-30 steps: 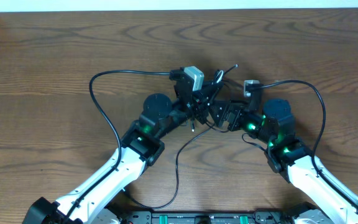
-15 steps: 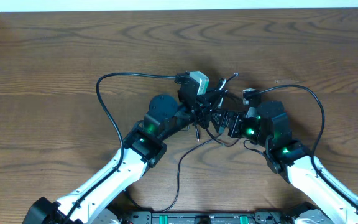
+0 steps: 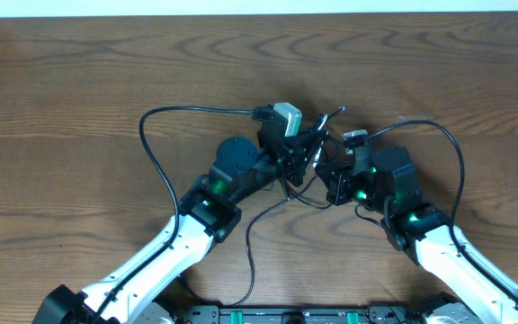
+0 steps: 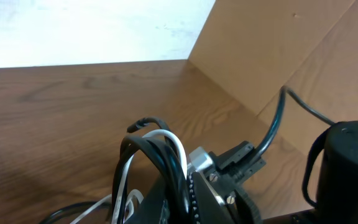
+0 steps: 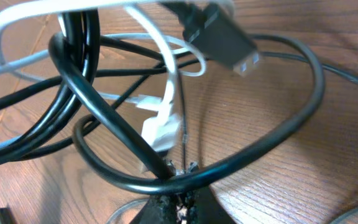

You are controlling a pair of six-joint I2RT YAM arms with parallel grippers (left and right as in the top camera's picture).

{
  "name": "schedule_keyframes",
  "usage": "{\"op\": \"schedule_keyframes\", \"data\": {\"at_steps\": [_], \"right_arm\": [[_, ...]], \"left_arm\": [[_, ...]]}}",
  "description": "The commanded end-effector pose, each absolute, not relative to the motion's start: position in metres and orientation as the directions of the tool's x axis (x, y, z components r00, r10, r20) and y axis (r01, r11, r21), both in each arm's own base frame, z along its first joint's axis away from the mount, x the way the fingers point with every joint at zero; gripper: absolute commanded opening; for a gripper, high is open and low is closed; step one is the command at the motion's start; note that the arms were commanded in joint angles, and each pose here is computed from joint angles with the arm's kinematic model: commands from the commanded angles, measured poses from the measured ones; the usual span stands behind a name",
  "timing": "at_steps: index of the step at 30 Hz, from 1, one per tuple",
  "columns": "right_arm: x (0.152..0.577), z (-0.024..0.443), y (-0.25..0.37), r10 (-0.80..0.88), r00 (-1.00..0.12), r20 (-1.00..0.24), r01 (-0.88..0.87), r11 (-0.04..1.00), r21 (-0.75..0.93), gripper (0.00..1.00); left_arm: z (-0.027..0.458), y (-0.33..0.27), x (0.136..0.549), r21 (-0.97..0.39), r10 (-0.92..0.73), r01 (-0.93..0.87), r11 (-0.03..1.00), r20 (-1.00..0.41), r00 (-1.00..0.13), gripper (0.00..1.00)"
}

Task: Untangle cables

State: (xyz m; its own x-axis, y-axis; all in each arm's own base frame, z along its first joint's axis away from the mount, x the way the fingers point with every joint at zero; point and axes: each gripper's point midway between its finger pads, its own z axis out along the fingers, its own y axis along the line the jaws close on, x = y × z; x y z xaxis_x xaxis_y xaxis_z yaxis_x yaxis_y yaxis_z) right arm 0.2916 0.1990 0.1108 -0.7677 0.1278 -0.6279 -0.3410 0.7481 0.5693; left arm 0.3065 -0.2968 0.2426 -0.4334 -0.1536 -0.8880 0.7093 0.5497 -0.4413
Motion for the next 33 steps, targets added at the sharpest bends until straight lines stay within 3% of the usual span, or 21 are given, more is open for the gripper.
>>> {"op": "schedule_keyframes", "data": {"at_steps": [1, 5, 9, 20, 33], "right_arm": [[0.289, 0.117, 0.202, 0.109, -0.757, -0.644, -0.379, 0.730, 0.569, 0.01], [0.287, 0.144, 0.197, 0.138, -0.731, -0.669, -0.424, 0.676, 0.603, 0.01], [0.284, 0.182, 0.183, 0.183, -0.674, -0.716, -0.485, 0.622, 0.615, 0.01], [0.281, 0.247, 0.081, 0.388, -0.439, -0.810, -0.365, 0.747, 0.556, 0.01], [0.285, 0.241, -0.025, 0.564, -0.293, -0.772, -0.041, 0.799, 0.600, 0.01]], "left_arm": [[0.239, -0.284, 0.324, -0.340, -0.110, 0.664, 0.666, -0.925, -0.364, 0.08], [0.207, -0.252, 0.342, -0.256, -0.047, 0.505, 0.824, -0.920, -0.389, 0.08], [0.191, -0.231, 0.349, -0.205, -0.023, 0.395, 0.896, -0.908, -0.418, 0.08], [0.176, -0.178, 0.363, -0.077, -0.004, 0.156, 0.985, -0.907, -0.422, 0.08], [0.162, -0.107, 0.382, -0.048, -0.054, -0.026, 0.999, -0.881, -0.470, 0.08]]}}
